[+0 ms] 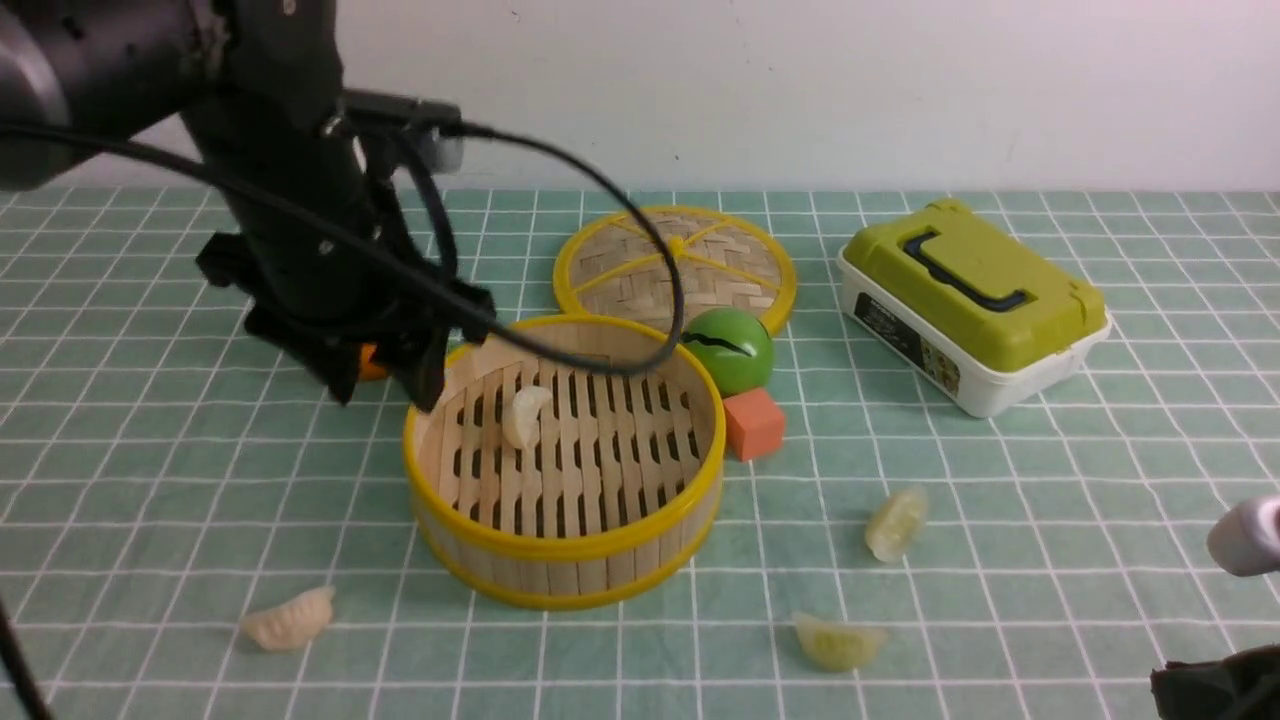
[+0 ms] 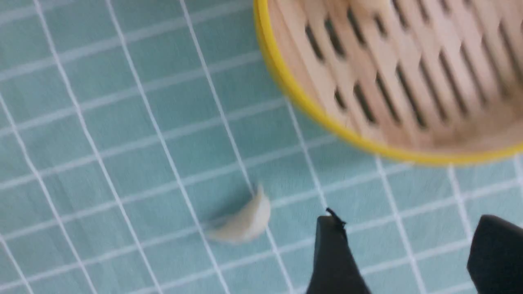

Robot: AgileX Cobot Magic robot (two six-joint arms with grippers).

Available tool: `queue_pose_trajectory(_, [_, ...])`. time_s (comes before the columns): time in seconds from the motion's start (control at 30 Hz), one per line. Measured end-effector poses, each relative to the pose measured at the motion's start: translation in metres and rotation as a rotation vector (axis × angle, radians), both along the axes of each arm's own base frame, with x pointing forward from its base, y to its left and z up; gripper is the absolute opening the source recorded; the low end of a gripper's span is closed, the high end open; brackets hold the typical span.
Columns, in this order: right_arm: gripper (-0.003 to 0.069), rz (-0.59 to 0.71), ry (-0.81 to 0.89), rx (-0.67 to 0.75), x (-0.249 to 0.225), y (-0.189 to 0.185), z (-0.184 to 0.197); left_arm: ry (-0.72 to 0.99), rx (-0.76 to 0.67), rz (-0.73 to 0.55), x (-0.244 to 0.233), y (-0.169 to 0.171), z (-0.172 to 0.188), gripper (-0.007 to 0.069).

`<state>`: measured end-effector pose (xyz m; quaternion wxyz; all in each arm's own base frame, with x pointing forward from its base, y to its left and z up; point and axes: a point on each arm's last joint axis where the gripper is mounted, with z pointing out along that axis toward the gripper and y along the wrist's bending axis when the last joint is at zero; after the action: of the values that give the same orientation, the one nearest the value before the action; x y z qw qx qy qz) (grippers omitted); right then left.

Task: Put the dumplings into the steamer on the table with the blue tablecloth.
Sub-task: 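Reach for and grasp a dumpling on the table with the left gripper, then place the dumpling into the bamboo steamer basket with the left gripper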

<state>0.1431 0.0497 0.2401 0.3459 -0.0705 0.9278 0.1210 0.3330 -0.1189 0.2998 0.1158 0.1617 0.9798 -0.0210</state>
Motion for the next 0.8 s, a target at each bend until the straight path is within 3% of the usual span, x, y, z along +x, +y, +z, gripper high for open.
queue_pose_trajectory(0.17, [0.0049,-0.007,0.006,0.020,0.000,0.001,0.000,0.131,0.105,-0.047,-0.020,0.026,-0.076,0.0413])
queue_pose_trajectory(0.57, [0.0058,-0.011,0.006,0.030,0.000,0.001,0.000,0.082,0.192,0.029,-0.005,0.037,-0.130,0.0387])
queue_pose_trajectory(0.63, [0.0061,-0.011,0.006,0.030,0.000,0.001,0.000,0.112,0.198,0.037,-0.004,0.036,-0.139,0.0330])
queue_pose_trajectory(0.73, [0.0064,-0.011,0.006,0.031,0.000,0.002,0.000,0.143,0.210,0.074,-0.003,0.036,-0.136,0.0183])
queue_pose_trajectory(0.8, [0.0065,-0.011,0.006,0.031,0.000,0.002,0.000,0.154,0.214,0.108,0.004,0.035,-0.118,0.0182])
